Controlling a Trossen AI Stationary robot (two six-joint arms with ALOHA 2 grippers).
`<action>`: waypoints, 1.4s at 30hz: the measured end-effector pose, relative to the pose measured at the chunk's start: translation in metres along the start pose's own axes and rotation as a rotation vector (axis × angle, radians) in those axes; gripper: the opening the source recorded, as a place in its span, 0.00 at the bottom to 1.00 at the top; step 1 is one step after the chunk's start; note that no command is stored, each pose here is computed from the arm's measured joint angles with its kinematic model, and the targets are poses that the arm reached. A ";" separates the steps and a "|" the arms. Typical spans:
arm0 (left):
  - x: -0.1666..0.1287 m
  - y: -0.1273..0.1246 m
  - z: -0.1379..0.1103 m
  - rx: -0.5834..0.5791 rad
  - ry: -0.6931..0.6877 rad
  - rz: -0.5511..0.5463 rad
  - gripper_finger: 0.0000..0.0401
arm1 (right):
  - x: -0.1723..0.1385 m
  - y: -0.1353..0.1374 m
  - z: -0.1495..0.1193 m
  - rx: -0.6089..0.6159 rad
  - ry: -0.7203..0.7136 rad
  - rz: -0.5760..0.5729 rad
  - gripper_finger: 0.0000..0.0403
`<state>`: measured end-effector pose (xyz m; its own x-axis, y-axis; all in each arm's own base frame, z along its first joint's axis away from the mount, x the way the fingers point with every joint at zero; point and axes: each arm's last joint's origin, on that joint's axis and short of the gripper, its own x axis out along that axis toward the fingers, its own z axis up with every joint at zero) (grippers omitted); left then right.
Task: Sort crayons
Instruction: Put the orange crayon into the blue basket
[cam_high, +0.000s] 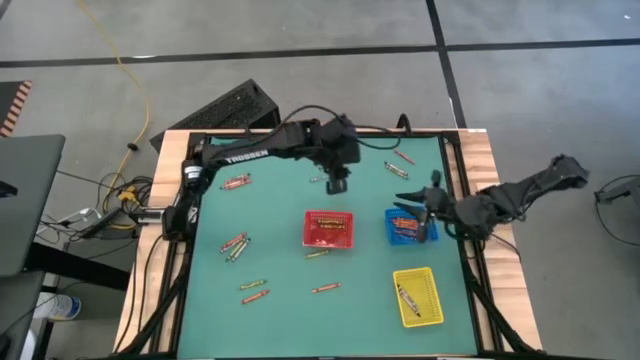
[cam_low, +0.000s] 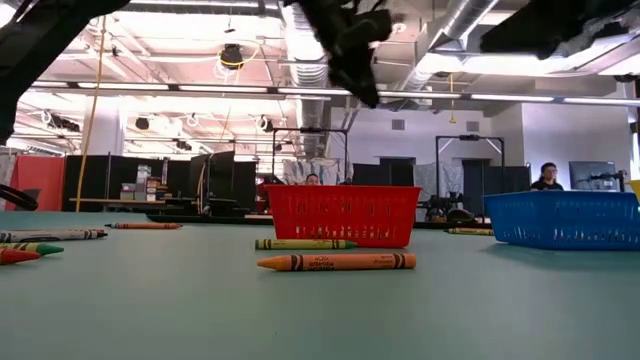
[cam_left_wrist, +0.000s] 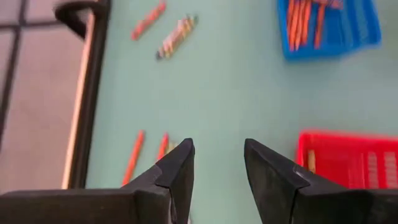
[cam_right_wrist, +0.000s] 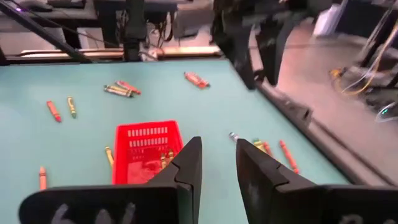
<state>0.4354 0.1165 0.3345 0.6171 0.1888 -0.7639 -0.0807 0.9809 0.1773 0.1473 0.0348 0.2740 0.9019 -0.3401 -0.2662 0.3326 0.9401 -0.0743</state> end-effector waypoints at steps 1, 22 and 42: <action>-0.004 0.002 -0.005 -0.004 0.026 -0.003 0.32 | 0.007 0.000 0.000 0.004 0.015 0.004 0.24; -0.087 -0.017 -0.180 -0.241 -0.020 0.162 0.32 | 0.137 -0.021 -0.032 0.014 0.133 0.169 0.24; -0.044 0.035 -0.306 -0.419 0.391 0.263 0.32 | 0.170 -0.036 -0.039 0.152 0.081 0.275 0.24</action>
<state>0.1661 0.1574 0.1845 0.2095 0.3519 -0.9123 -0.5395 0.8198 0.1923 0.2782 -0.0559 0.1940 0.9409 -0.0654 -0.3323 0.1225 0.9805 0.1538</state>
